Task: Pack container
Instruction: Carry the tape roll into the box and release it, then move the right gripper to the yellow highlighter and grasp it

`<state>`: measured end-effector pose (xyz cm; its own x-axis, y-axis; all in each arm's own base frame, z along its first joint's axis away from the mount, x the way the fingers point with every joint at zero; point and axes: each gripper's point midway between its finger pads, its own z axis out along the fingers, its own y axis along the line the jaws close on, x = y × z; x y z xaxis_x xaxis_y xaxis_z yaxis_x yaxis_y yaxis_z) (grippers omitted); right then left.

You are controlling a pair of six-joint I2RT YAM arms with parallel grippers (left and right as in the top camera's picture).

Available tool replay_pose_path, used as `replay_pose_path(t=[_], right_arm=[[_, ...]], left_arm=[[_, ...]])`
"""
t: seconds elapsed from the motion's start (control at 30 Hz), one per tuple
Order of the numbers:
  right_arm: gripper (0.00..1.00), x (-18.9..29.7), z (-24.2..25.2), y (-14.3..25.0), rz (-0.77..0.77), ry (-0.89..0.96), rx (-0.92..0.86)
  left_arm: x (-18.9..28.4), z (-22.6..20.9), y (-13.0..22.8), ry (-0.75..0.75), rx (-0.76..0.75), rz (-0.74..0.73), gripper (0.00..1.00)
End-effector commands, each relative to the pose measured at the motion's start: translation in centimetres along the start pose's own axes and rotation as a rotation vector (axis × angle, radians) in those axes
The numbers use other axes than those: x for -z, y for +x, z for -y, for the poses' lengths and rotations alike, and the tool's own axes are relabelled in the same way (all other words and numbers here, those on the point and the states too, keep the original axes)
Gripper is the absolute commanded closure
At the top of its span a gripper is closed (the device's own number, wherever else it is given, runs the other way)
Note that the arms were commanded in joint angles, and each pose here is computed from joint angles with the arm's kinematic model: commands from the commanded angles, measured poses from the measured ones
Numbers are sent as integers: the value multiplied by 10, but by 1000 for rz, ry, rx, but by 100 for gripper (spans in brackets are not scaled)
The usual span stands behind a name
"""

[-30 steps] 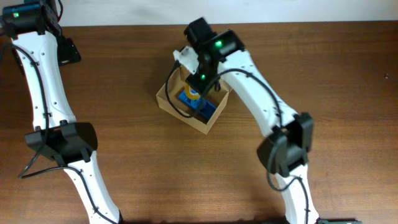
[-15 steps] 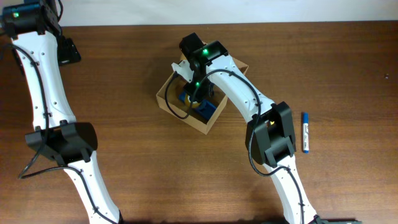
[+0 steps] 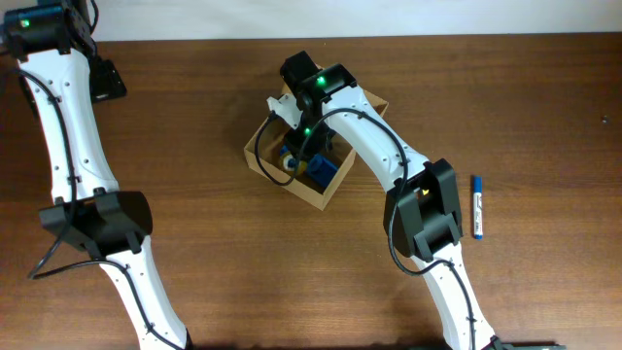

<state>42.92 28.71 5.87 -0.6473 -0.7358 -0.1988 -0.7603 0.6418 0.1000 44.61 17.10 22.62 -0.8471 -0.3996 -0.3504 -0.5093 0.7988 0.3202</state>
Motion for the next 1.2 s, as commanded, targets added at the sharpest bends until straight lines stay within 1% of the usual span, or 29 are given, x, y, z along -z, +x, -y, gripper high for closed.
replay_pose_path(t=[0.0, 0.13, 0.27, 0.37, 0.5, 0.6, 0.7, 0.87, 1.0, 1.03, 1.1, 1.17], right_arm=[[52, 3, 3, 1, -13, 37, -17], [49, 33, 3, -1, 6, 69, -12], [44, 89, 3, -11, 96, 132, 1], [43, 135, 5, -8, 160, 190, -2], [43, 178, 20, 7, 220, 242, -43], [42, 193, 47, 35, 234, 269, -126], [42, 189, 73, 73, 208, 285, -211], [42, 162, 104, 152, 109, 264, -427], [43, 127, 109, 208, -25, 212, -564], [43, 119, 109, 217, -50, 202, -582], [46, 99, 110, 237, -97, 187, -613], [47, 79, 112, 256, -132, 170, -656]], left_arm=[[-1, -2, 1, 1, -9, -7, 0], [-1, -2, 1, 1, -9, -7, 0], [-1, -2, 1, 1, -9, -7, 0], [-1, -2, 1, 1, -9, -7, 0], [-1, -2, 1, 1, -9, -8, 0], [-1, -2, 1, 1, -9, -7, 0], [-1, -2, 1, 1, -9, -8, 0], [-1, -2, 1, 1, -9, -7, 0], [-1, -2, 1, 1, -9, -8, 0], [-1, -2, 1, 1, -9, -7, 0], [-1, -2, 1, 1, -9, -7, 0], [-1, -2, 1, 1, -9, -7, 0]])
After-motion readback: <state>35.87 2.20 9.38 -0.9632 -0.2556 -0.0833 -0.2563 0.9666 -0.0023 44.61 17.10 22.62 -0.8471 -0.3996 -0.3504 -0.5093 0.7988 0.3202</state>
